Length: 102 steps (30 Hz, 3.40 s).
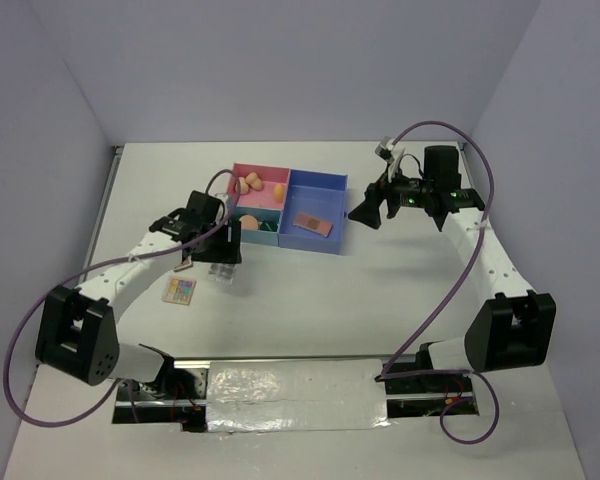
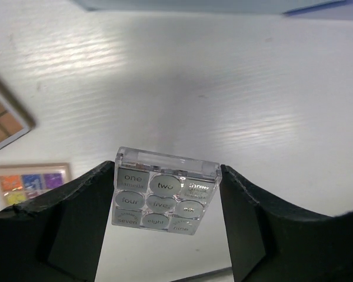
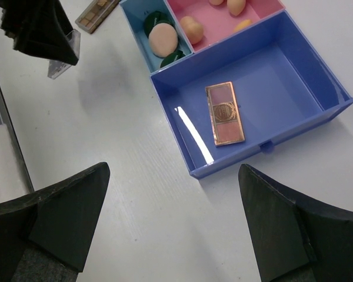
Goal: Organize the makeup
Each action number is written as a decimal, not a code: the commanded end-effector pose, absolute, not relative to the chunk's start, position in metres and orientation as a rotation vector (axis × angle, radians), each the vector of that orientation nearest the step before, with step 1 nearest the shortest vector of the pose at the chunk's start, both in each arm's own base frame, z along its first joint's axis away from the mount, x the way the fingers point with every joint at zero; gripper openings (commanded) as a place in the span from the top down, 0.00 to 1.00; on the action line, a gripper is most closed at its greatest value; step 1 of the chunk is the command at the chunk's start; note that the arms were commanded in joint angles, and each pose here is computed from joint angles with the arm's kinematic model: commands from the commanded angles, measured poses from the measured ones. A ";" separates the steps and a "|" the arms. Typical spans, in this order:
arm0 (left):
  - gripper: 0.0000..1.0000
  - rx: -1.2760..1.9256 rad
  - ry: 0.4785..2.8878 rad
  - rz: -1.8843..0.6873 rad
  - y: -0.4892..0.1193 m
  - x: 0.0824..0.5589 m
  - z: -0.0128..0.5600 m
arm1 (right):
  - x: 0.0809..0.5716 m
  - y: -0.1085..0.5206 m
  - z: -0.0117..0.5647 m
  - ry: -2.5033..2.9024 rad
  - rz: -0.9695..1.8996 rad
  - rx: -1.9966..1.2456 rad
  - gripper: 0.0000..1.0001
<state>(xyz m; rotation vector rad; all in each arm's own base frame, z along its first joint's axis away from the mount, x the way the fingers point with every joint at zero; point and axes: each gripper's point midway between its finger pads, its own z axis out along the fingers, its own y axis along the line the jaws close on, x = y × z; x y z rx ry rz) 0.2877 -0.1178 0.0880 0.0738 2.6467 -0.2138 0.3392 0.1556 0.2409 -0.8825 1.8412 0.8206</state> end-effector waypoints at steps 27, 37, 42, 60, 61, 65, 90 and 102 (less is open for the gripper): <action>0.78 0.229 2.157 -0.944 -0.336 0.444 0.193 | 0.331 0.122 0.261 1.779 0.713 -0.767 0.05; 0.74 0.195 2.248 -0.827 -0.343 0.470 0.157 | 0.326 0.121 0.260 1.771 0.727 -0.758 0.05; 0.63 0.194 2.289 -0.752 -0.341 0.471 0.143 | 0.326 0.120 0.260 1.768 0.724 -0.755 0.05; 0.23 0.200 2.349 -0.670 -0.339 0.466 0.125 | 0.326 0.117 0.258 1.775 0.717 -0.746 0.05; 0.22 0.201 2.343 -0.674 -0.339 0.466 0.128 | 0.326 0.117 0.258 1.775 0.717 -0.746 0.05; 0.07 0.204 2.331 -0.690 -0.341 0.466 0.136 | 0.326 0.117 0.257 1.778 0.722 -0.745 0.05; 0.46 0.091 2.063 -0.739 -0.281 0.405 0.247 | 0.331 0.115 0.254 1.794 0.716 -0.745 0.05; 0.22 -0.306 2.084 -0.537 -0.144 0.326 0.202 | 0.338 0.113 0.246 1.823 0.721 -0.729 0.08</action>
